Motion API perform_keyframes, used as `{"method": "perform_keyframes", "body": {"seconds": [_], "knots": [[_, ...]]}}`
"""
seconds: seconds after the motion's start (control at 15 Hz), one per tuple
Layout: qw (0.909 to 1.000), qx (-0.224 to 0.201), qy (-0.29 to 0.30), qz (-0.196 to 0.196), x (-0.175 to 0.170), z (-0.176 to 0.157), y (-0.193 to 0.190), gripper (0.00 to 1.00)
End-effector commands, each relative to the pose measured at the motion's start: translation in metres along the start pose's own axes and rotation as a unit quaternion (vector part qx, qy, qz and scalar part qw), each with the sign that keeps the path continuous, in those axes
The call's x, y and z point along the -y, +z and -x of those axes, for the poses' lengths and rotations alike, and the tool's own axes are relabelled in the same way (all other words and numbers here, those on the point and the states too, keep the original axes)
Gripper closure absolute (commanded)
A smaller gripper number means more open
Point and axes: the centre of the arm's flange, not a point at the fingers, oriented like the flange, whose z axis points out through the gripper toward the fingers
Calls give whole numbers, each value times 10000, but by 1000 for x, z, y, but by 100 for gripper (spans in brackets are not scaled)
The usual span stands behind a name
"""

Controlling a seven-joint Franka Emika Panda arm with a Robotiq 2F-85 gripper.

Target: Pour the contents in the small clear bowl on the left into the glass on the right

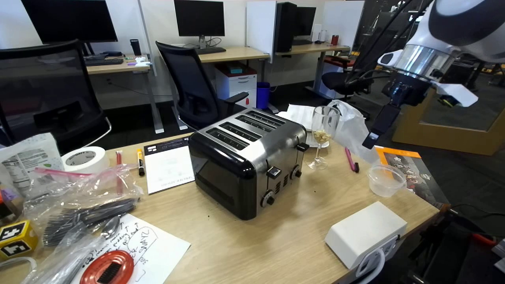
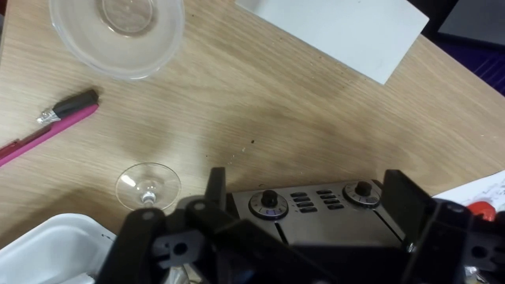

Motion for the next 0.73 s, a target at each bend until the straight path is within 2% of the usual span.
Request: {"method": "perform_keyframes", "body": {"seconds": [0.0, 0.67], "knots": [[10000, 2, 25, 10, 0, 0, 0, 0], [10000, 28, 47, 7, -1, 1, 2, 0]]}}
